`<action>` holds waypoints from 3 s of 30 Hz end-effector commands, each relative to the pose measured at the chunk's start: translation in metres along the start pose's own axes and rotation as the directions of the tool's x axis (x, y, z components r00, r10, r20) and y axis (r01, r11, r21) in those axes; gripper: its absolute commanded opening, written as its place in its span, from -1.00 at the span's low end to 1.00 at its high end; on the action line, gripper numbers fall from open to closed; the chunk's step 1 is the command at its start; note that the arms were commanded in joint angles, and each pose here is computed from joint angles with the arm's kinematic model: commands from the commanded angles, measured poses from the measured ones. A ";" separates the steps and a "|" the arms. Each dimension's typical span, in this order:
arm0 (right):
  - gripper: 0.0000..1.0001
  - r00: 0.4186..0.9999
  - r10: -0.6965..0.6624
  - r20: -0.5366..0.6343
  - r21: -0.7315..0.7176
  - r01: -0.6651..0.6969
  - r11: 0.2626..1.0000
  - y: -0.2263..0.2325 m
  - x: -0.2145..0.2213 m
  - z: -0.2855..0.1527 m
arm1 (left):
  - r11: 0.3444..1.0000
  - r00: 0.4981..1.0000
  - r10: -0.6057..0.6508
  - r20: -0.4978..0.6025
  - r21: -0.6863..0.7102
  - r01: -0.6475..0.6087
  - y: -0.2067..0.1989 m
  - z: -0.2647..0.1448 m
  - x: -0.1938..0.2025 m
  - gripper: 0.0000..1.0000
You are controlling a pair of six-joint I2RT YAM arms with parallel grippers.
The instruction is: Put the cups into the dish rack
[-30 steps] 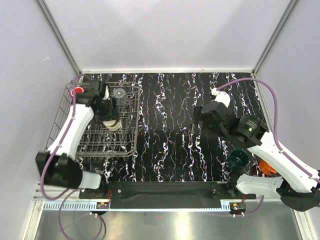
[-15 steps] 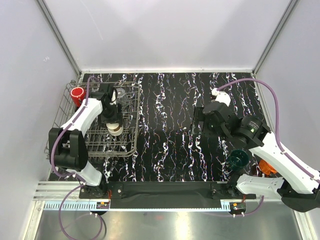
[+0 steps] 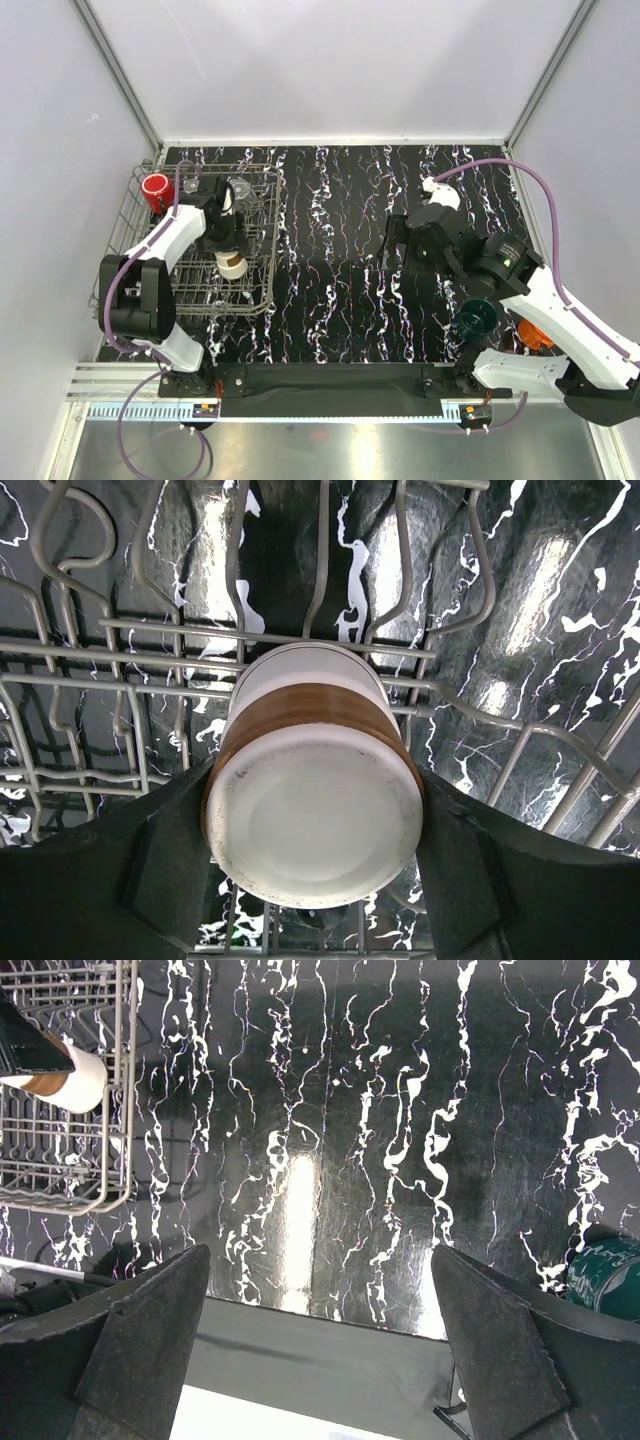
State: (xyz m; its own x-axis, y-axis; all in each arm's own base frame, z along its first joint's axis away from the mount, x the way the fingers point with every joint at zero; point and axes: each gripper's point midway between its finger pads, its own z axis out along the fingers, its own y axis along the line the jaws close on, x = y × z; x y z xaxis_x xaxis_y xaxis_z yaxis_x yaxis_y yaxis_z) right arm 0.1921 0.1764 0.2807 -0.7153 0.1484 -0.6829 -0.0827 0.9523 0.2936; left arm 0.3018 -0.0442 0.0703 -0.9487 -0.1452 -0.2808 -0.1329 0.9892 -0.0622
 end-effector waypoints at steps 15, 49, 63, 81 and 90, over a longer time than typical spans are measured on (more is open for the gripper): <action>0.99 0.999 -0.038 0.001 0.004 0.038 0.999 0.002 -0.001 0.008 | 0.994 0.988 -0.050 0.144 0.101 0.035 -0.007 -0.063 -0.009 0.98; 0.79 0.802 0.483 0.352 0.624 -0.585 0.518 -0.225 -0.032 0.072 | 0.802 0.877 -0.301 0.374 0.597 0.021 -0.044 -0.212 0.121 0.98; 0.67 0.611 0.551 0.568 0.654 -0.742 0.148 -0.354 0.025 0.028 | 0.802 0.892 -0.256 0.372 0.597 -0.018 -0.048 -0.227 0.120 0.98; 0.44 0.522 0.546 0.655 0.668 -0.738 -0.097 -0.389 0.079 0.000 | 0.794 0.905 -0.223 0.362 0.607 -0.047 -0.052 -0.229 0.124 0.98; 0.37 0.484 0.603 0.634 0.672 -0.732 -0.118 -0.394 0.103 0.020 | 0.801 0.907 -0.216 0.361 0.597 -0.046 -0.050 -0.223 0.128 0.98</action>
State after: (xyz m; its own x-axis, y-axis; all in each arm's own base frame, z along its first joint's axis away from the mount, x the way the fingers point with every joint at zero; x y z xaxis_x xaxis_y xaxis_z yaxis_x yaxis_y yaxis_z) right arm 0.1609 -0.1714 0.0856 0.0043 0.8220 -0.5695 0.9999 -0.0088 -0.0053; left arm 0.1215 -0.1033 0.2417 -0.7435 -0.3716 -0.5560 0.0560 0.7939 -0.6055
